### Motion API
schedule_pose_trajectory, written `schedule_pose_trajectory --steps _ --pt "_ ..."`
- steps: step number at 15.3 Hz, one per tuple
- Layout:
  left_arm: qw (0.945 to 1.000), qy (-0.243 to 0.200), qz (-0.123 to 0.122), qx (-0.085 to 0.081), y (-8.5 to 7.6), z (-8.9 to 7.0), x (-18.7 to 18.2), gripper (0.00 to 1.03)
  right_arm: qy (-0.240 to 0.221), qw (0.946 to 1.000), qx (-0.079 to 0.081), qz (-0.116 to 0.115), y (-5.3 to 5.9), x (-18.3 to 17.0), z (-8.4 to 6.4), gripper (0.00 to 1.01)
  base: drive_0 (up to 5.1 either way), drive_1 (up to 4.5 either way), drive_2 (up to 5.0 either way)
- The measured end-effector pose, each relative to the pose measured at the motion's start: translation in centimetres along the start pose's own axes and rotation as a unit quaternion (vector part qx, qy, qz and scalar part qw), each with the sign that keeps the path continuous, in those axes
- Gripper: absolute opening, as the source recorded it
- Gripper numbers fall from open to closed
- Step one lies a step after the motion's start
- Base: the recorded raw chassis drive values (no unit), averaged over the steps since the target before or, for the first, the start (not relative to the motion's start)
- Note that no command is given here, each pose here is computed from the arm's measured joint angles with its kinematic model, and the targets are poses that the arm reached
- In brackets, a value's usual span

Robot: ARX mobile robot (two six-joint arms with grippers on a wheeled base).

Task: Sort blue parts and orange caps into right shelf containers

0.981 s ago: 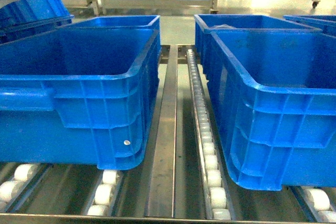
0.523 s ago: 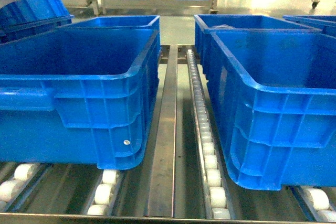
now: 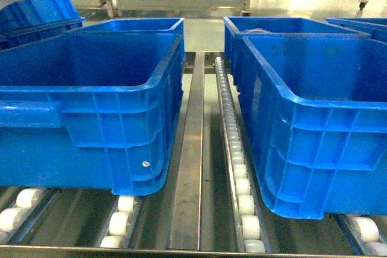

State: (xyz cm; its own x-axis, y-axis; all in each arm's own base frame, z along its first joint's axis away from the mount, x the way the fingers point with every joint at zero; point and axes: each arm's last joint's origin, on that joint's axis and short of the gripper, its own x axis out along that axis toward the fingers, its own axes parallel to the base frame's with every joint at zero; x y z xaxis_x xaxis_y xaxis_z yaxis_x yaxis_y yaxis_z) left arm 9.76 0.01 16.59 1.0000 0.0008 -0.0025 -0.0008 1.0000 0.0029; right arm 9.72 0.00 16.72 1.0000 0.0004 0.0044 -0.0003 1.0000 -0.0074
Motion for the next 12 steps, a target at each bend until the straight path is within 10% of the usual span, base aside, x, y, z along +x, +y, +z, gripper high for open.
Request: schedule_pose_trajectory --steps 12 --pt "1.0000 0.000 0.000 0.000 0.00 0.00 0.00 0.98 0.000 1.0000 0.000 0.000 0.00 0.00 0.00 0.98 0.0 0.00 0.0"
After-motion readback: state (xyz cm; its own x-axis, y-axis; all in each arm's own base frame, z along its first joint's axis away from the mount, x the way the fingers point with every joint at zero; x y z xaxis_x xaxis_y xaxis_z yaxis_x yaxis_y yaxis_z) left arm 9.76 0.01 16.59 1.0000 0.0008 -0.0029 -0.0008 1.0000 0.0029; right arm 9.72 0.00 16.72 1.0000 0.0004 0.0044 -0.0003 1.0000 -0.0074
